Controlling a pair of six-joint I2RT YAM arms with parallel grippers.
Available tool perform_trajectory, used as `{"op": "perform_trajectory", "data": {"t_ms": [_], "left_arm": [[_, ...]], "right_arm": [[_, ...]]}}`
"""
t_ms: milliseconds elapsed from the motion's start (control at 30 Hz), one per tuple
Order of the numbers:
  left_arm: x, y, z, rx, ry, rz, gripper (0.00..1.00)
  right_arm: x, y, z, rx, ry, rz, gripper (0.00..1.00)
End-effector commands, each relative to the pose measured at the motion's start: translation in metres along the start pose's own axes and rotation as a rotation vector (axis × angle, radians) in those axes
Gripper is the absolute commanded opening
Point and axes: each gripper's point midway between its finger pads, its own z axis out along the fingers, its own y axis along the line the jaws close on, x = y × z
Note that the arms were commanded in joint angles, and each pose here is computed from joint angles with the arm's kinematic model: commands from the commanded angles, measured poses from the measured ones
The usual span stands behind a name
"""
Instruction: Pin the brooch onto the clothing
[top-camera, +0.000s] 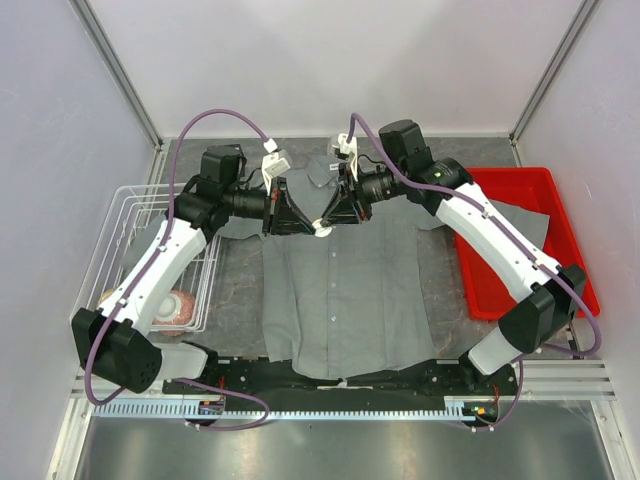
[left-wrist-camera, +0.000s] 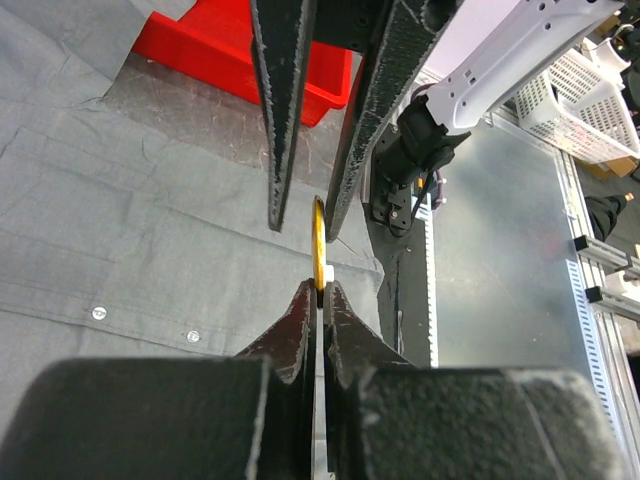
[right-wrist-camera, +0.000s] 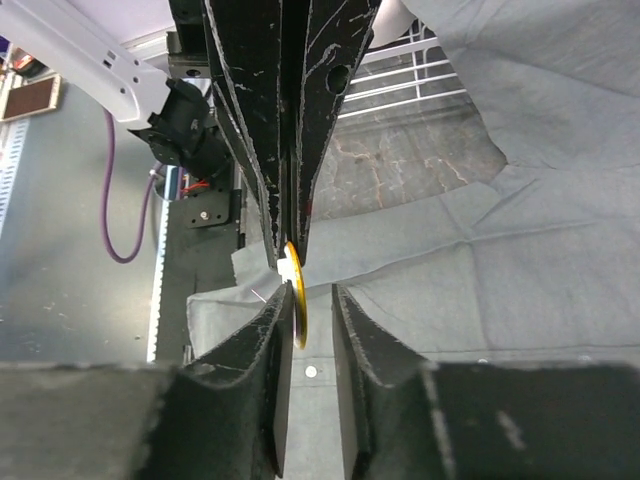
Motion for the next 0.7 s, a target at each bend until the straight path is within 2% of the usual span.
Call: {"op": "perform_trajectory", "data": {"t_ms": [0,100,200,233,267,367,533,667], "left_arm": [[-0.0142,-0.0078,-0.001,0.028,-0.011,0.101,0.02],[-0.0173,-0.0085,-0.0014,0.026,-0.014,0.103,0.02],[-0.0204,-0.0072,-0.0015,0.012,-0.022,0.092,0.04],[-0.023,-0.0046,-0.0013,-0.008,-0.031,0.1,0.09],[-0.0235,-0.0034,-0.0017,-0.022,-0.037,0.078,0.23],[-0.0218,-0.0024,-0.0038,-0.044,-0.061,0.074,0.36],[-0.0143,-0.0033,-0.0032,-0.044,-0.075,0.036,0.38],[-0.0144,-0.0022,-0.0026,-0.046,-0.083,0.033,0.31]], "right_arm": [[-0.0186,0.0118,-0.002,-0.059,-0.044,-0.025,0.18],[-0.0125,0.0099,0.0002,-0.066,-0.035,-0.016,0.0],[-0.0103,0.0083,0.0015,-0.067,-0.031,-0.012,0.0],[-0.012,0.0072,0.0012,-0.063,-0.036,-0.018,0.0],[-0.0122,0.0069,0.0015,-0.066,-0.038,-0.007,0.0],[-0.0161,0.0063,0.0008,-0.076,-0.055,-0.011,0.0],[-0.0147,0.0107,0.001,-0.101,-0.057,-0.002,0.0],[-0.0151,0.0138,0.0005,-0.114,-0.065,-0.004,0.0]]}}
